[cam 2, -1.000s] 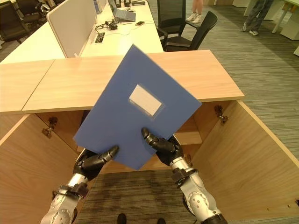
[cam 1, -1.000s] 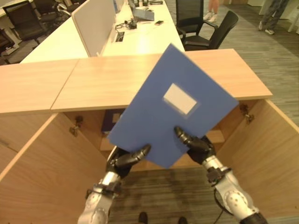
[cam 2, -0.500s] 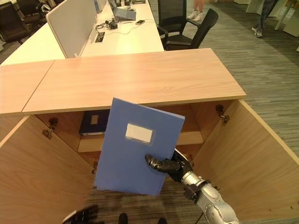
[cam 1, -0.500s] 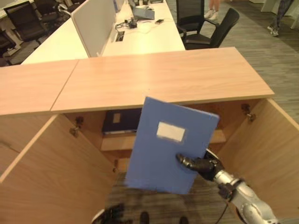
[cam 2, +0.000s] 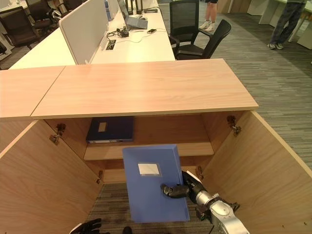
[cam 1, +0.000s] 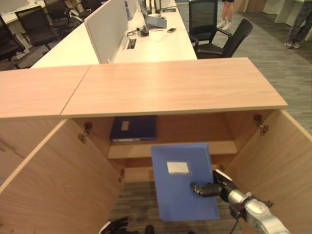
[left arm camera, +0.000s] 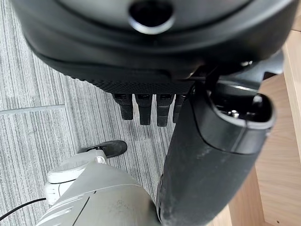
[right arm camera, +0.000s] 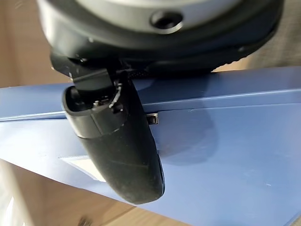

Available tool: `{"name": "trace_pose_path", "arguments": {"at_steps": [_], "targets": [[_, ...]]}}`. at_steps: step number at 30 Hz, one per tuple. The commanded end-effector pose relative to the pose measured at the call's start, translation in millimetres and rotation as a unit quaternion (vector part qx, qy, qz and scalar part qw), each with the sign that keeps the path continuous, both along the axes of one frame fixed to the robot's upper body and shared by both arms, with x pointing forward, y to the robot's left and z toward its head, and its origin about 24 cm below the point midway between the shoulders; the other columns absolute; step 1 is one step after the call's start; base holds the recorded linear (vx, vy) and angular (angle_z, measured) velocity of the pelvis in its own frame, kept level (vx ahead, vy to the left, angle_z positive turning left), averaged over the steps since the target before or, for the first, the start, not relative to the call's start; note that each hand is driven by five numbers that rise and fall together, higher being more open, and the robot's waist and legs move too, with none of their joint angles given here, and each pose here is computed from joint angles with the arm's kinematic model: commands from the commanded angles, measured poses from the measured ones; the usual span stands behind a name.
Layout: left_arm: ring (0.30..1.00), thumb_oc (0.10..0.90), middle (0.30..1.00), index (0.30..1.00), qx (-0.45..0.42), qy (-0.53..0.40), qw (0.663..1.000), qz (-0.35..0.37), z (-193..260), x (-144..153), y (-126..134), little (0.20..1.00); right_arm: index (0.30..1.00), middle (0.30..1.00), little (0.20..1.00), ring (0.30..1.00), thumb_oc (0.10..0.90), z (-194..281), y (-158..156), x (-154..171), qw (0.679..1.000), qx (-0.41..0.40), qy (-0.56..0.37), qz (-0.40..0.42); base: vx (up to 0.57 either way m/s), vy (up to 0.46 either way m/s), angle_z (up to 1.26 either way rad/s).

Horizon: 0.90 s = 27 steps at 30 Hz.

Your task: Put the empty folder in the office cabinet

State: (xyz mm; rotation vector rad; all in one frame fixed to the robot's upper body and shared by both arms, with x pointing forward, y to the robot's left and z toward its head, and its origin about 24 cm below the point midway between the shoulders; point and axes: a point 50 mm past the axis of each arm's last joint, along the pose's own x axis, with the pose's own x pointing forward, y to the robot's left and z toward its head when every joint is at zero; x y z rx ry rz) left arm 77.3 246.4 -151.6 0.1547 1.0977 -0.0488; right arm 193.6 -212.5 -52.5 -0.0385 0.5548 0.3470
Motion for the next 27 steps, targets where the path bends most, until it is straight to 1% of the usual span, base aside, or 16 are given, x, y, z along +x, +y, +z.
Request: {"name": "trace_pose_path", "arguments": {"at_steps": [1,2,3,5,6,8,9,10,13,16,19,20,22,23,25,27], "targets": [[0.900,0.800,0.900,0.900,0.030,0.035,0.998,-0.030,-1.8,-10.3,8.4,0.900,0.300,0.300,0.300,0.300,0.400,42.7,31.6,46.1,0.983,0.124,-0.132,-0.026,0.02,0.011,0.15],[0.900,0.800,0.900,0.900,0.030,0.029,0.999,-0.022,-1.3,-8.6,8.5,0.900,0.300,0.300,0.300,0.300,0.400,35.9,32.4,46.2,0.979,0.154,-0.117,-0.059,0.04,0.024,0.13],[0.900,0.800,0.900,0.900,0.026,0.015,1.000,-0.001,-0.2,-4.2,8.1,0.900,0.300,0.300,0.300,0.300,0.400,18.6,33.2,48.4,0.946,0.257,-0.081,-0.179,0.03,0.017,0.08],[0.900,0.800,0.900,0.900,0.027,0.015,1.000,-0.001,-0.1,-3.9,8.4,0.900,0.300,0.300,0.300,0.300,0.400,18.7,33.2,48.7,0.946,0.258,-0.081,-0.179,0.02,0.013,0.09],[0.900,0.800,0.900,0.900,0.019,0.002,1.000,0.012,0.8,-0.3,6.3,0.900,0.300,0.300,0.300,0.300,0.400,14.3,31.5,53.1,0.907,0.329,-0.074,-0.253,0.03,0.016,0.08],[0.900,0.800,0.900,0.900,0.018,-0.009,1.000,0.018,2.6,3.2,7.3,0.900,0.300,0.300,0.300,0.300,0.400,14.0,27.7,57.4,0.880,0.361,-0.076,-0.298,0.03,0.015,0.06],[0.900,0.800,0.900,0.900,0.014,-0.021,1.000,0.016,4.7,7.5,6.6,0.900,0.300,0.300,0.300,0.300,0.400,17.0,20.5,64.3,0.858,0.383,-0.086,-0.332,0.02,0.009,0.15],[0.900,0.800,0.900,0.900,0.014,-0.021,1.000,0.015,4.8,7.9,6.7,0.900,0.300,0.300,0.300,0.300,0.400,17.2,20.2,64.6,0.857,0.383,-0.087,-0.333,0.01,0.002,0.17],[0.900,0.800,0.900,0.900,0.007,-0.035,0.999,0.000,7.9,14.9,4.5,0.900,0.300,0.300,0.300,0.300,0.400,34.1,2.8,82.2,0.817,0.412,-0.129,-0.383,-0.02,-0.005,0.16],[0.900,0.800,0.900,0.900,0.013,-0.049,0.998,-0.036,12.2,27.8,3.0,0.900,0.300,0.300,0.300,0.300,0.400,62.3,-19.1,106.6,0.770,0.440,-0.186,-0.424,-0.11,0.029,0.50],[0.900,0.800,0.900,0.900,0.021,-0.060,0.996,-0.056,16.5,37.2,6.0,0.900,0.300,0.300,0.300,0.300,0.400,88.6,-41.0,126.4,0.734,0.452,-0.226,-0.455,-0.11,0.061,0.40],[0.900,0.800,0.900,0.900,0.028,-0.057,0.996,-0.066,17.4,37.2,8.6,0.900,0.300,0.300,0.300,0.300,0.400,99.4,-52.8,134.5,0.702,0.467,-0.237,-0.482,-0.01,0.057,0.26],[0.900,0.800,0.900,0.900,0.028,-0.059,0.996,-0.068,19.0,37.7,11.5,0.900,0.300,0.300,0.300,0.300,0.400,114.8,-65.3,141.9,0.675,0.479,-0.256,-0.499,0.05,0.025,0.32],[0.900,0.800,0.900,0.900,0.029,-0.061,0.995,-0.070,20.7,37.8,14.2,0.900,0.300,0.300,0.300,0.300,0.400,129.1,-81.6,146.6,0.653,0.480,-0.272,-0.519,0.06,0.002,0.33],[0.900,0.800,0.900,0.900,0.028,-0.065,0.994,-0.085,23.0,41.6,14.1,0.900,0.300,0.300,0.300,0.300,0.400,158.6,-97.5,158.9,0.632,0.483,-0.291,-0.532,0.03,0.008,0.35],[0.900,0.800,0.900,0.900,0.026,-0.072,0.993,-0.091,24.6,45.6,12.6,0.900,0.300,0.300,0.300,0.300,0.400,181.3,-105.3,165.9,0.624,0.484,-0.306,-0.532,-0.02,0.013,0.31]]}}
